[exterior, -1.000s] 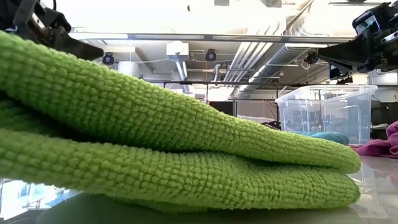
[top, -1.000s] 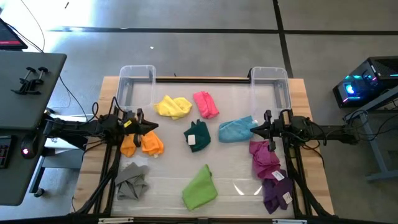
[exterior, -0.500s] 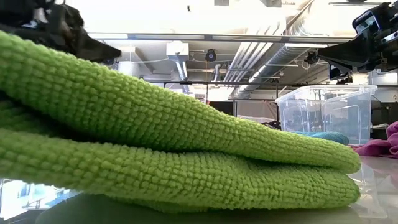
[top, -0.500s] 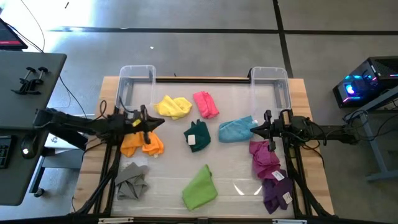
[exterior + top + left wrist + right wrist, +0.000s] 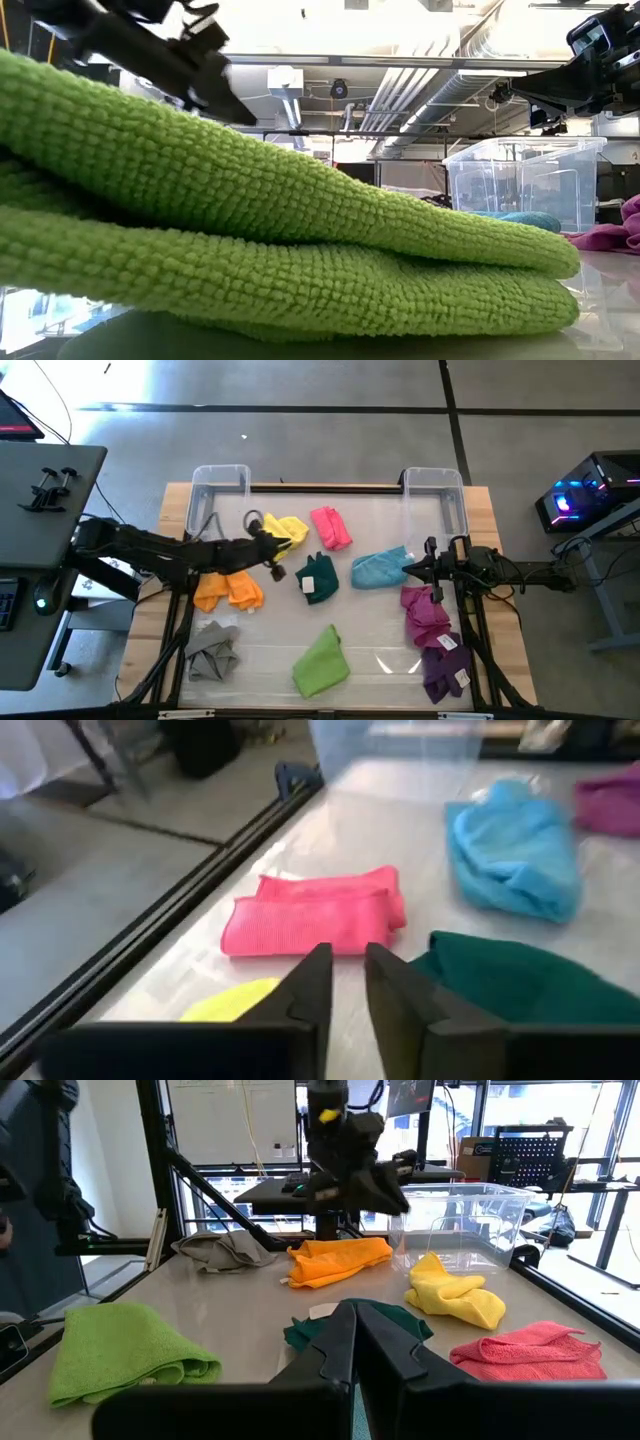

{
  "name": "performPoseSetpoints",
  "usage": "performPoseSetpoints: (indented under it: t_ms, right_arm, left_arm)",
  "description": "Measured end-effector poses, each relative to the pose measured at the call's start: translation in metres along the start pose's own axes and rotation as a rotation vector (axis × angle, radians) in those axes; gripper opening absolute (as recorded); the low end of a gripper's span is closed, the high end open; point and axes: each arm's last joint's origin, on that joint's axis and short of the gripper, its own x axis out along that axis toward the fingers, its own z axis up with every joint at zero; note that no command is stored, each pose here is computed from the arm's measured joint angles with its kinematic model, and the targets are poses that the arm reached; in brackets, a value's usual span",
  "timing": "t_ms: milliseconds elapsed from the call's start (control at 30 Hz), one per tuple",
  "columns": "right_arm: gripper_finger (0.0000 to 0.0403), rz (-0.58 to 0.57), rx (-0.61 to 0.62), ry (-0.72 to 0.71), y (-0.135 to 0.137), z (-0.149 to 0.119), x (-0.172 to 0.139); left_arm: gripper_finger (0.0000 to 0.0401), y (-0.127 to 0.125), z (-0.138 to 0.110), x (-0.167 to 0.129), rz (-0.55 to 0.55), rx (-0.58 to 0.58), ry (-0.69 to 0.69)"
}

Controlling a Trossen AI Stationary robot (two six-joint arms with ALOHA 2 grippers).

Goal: Sort towels by color in basket
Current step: Put the yellow towel into the left transparent bin

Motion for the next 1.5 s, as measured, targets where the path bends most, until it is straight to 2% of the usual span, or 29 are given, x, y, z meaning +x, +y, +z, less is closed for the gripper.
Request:
performPoseSetpoints:
  t_ms: [133,233,400,533,667,800,900,1000,1133,1200,1367,1500]
  right_arm:
    - [0.0,0.0,0.0,0.0,0.0,0.0,0.0]
    - [0.0,0.0,0.0,0.0,0.0,0.0,0.0]
    - [0.0,0.0,0.0,0.0,0.0,0.0,0.0]
    - [0.0,0.0,0.0,0.0,0.0,0.0,0.0]
    - [0.0,0.0,0.0,0.0,0.0,0.0,0.0]
    - [0.0,0.0,0.0,0.0,0.0,0.0,0.0]
    - [0.0,0.0,0.0,0.0,0.0,0.0,0.0]
    - [0.0,0.0,0.0,0.0,0.0,0.0,0.0]
    - [0.0,0.0,0.0,0.0,0.0,0.0,0.0]
    - [0.0,0.0,0.0,0.0,0.0,0.0,0.0]
    - [0.0,0.0,0.0,0.0,0.0,0.0,0.0]
    - [0.0,0.0,0.0,0.0,0.0,0.0,0.0]
  left_arm:
    - [0.0112,0.0,0.003,0.026,0.015,-0.029,0.087]
    - [0.0156,0.006,0.001,0.044,-0.017,-0.07,0.186]
    - [0.0218,0.021,-0.011,0.068,-0.032,-0.14,0.326]
    - [0.0242,0.029,-0.026,0.082,0.005,-0.143,0.395]
    - [0.0244,0.032,-0.043,0.094,0.03,-0.126,0.464]
    - [0.0227,0.033,-0.058,0.103,0.057,-0.08,0.518]
    - [0.0193,0.031,-0.062,0.107,0.051,-0.039,0.522]
    - [0.0137,0.03,-0.062,0.106,0.026,0.004,0.53]
    - [0.0034,0.03,-0.055,0.1,-0.014,0.052,0.529]
    - [0.0013,0.028,-0.043,0.095,-0.029,0.069,0.52]
    - [0.0013,0.028,0.008,0.068,-0.057,0.112,0.411]
    - [0.0005,0.034,0.055,0.034,0.045,0.162,0.209]
